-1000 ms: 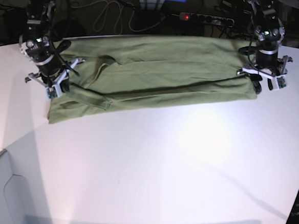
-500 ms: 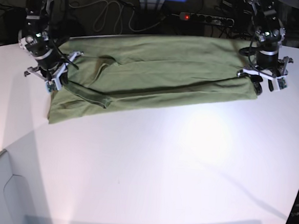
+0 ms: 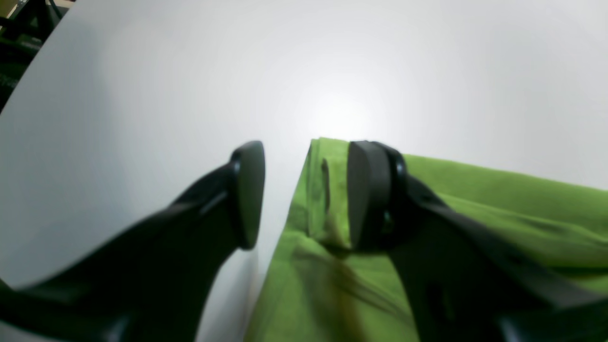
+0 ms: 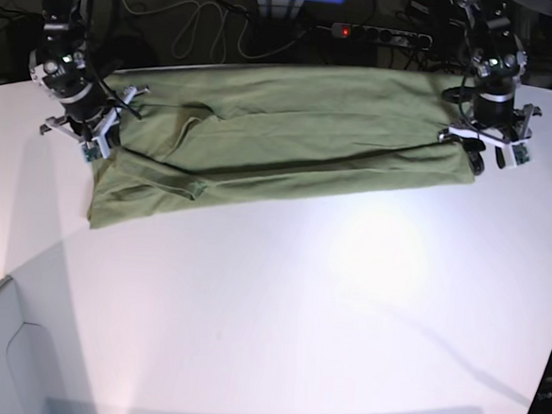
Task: Fold the T-shirt properly
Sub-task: 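Open the left gripper and adjust the folded edge with both grippers, then regrasp the strip end with the right gripper and tuck the fabric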
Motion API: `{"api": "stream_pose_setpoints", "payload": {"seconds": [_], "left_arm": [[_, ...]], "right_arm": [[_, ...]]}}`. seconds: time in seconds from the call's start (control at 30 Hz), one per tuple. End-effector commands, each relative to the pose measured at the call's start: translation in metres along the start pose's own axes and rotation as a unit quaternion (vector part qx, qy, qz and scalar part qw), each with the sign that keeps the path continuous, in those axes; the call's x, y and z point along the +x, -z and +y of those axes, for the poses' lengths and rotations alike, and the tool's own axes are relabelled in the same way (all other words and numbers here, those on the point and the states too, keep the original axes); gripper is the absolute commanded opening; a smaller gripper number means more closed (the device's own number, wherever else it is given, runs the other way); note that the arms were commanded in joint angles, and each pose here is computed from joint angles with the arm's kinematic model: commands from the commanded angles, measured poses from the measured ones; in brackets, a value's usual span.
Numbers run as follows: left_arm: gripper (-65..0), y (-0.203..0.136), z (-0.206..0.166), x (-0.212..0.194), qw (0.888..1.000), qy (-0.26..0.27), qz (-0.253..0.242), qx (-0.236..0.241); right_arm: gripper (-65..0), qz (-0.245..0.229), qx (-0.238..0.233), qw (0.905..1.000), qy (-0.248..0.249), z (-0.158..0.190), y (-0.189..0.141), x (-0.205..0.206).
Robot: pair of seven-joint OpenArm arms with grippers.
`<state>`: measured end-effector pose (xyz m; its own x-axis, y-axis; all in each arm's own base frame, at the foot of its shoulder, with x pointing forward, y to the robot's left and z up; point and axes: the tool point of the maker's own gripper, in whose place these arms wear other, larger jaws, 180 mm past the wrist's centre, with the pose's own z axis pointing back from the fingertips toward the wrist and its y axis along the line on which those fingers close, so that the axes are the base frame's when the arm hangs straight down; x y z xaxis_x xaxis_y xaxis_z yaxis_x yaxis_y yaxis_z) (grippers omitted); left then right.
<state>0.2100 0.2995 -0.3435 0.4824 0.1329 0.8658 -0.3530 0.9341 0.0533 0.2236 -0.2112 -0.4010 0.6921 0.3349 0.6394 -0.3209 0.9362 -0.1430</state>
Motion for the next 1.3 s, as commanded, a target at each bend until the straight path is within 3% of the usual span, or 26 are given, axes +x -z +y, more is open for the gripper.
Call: {"api": "stream_pose_setpoints", "payload": {"seconds": [0.0,0.17,0.27,0.43,0.6,0.83,1.07,1.17,1.27], "left_arm": [[-37.7,-0.002,0.002,0.015,1.0,0.005,-0.026,0.002],[-37.6,-0.003,0.003,0.014,1.0,0.006,-0.024,0.002],[-37.6,-0.003,0.003,0.014,1.0,0.006,-0.024,0.002],[-37.6,-0.004,0.002,0.012,1.0,0.003,-0.023,0.002],[-37.6,-0.004,0.002,0.012,1.0,0.003,-0.022,0.003],[-37.6,-0.004,0.002,0.011,1.0,0.004,-0.021,0.003],[-37.6,-0.005,0.003,0.008,1.0,0.006,-0.017,0.004],[-37.6,-0.006,0.003,0.008,1.0,0.006,-0.016,0.004],[-37.6,-0.006,0.003,0.008,1.0,0.006,-0.016,0.004]], "right_arm": [[-64.0,-0.026,-0.012,0.9995,-0.009,-0.012,-0.008,0.016],[-50.0,-0.08,-0.016,0.9961,-0.035,-0.006,-0.023,0.057],[-37.1,-0.112,0.02,0.9912,-0.068,0.024,-0.022,0.087],[-28.0,-0.116,0.07,0.9847,-0.11,0.064,-0.009,0.115],[-28.1,-0.115,0.105,0.9774,-0.143,0.092,0.004,0.132],[-28.1,-0.072,0.135,0.9771,-0.148,0.105,0.037,0.116],[-29.2,-0.065,0.14,0.9769,-0.148,0.107,0.043,0.113],[-39.5,-0.063,0.14,0.977,-0.148,0.107,0.044,0.112],[-58.1,-0.06,0.141,0.9771,-0.147,0.108,0.044,0.109]]}}
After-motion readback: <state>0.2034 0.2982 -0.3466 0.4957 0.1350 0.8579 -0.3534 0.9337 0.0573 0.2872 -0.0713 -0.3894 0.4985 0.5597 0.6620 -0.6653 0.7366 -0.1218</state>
